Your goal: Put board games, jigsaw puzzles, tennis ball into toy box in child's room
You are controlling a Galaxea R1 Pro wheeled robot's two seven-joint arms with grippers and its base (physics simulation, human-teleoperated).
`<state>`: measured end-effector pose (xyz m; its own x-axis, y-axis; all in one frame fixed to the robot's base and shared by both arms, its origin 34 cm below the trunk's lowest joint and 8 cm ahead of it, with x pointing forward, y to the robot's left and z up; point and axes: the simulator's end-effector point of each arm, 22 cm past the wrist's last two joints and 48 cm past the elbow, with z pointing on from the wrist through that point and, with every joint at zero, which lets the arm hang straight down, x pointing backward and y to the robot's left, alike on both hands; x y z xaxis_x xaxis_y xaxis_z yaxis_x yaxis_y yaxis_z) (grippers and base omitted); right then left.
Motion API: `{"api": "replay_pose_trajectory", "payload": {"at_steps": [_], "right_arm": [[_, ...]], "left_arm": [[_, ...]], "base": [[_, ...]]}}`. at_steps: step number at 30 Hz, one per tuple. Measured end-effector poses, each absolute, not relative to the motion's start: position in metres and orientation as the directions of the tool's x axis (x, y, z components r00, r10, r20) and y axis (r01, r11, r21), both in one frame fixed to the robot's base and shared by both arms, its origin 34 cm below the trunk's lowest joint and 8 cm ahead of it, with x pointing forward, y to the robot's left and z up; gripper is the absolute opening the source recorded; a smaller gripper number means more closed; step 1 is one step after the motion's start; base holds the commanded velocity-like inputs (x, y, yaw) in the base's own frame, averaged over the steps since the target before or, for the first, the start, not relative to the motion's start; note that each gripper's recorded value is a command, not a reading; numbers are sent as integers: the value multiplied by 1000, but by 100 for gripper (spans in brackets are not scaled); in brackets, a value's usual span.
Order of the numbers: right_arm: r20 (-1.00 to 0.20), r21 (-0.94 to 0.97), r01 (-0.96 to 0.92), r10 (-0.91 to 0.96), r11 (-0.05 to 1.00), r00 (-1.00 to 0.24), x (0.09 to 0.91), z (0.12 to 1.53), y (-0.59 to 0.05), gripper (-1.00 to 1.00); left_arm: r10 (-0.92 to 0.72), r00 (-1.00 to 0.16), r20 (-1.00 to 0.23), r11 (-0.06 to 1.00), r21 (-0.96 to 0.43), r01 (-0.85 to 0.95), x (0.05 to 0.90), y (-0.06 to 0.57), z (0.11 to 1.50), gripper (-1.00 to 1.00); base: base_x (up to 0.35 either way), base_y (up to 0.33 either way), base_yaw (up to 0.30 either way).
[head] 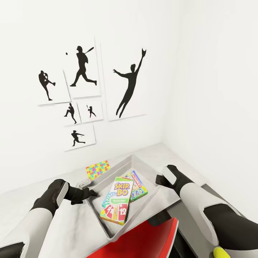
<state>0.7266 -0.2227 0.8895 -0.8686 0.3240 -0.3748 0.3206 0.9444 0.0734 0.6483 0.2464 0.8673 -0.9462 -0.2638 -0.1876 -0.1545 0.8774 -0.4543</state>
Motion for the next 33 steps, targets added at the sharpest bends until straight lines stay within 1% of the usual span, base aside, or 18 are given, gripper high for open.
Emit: {"api": "replay_pose_trajectory", "payload": {"at_steps": [7, 8, 33], "right_arm": [[-375, 73, 320, 324, 944, -869, 727, 890, -223, -100], [-375, 73, 320, 324, 944, -869, 727, 890, -223, -100], [-375, 75, 323, 327, 944, -868, 726, 889, -223, -100]], "left_arm": [[-264, -946, -188, 877, -454, -155, 648, 246, 867, 100], [-264, -946, -188, 877, -454, -155, 648, 246, 867, -100], [-269, -945, -188, 875, -459, -158, 649, 247, 868, -100]], "base": [[0, 0, 0], [0, 0, 0], [0, 0, 0]]}}
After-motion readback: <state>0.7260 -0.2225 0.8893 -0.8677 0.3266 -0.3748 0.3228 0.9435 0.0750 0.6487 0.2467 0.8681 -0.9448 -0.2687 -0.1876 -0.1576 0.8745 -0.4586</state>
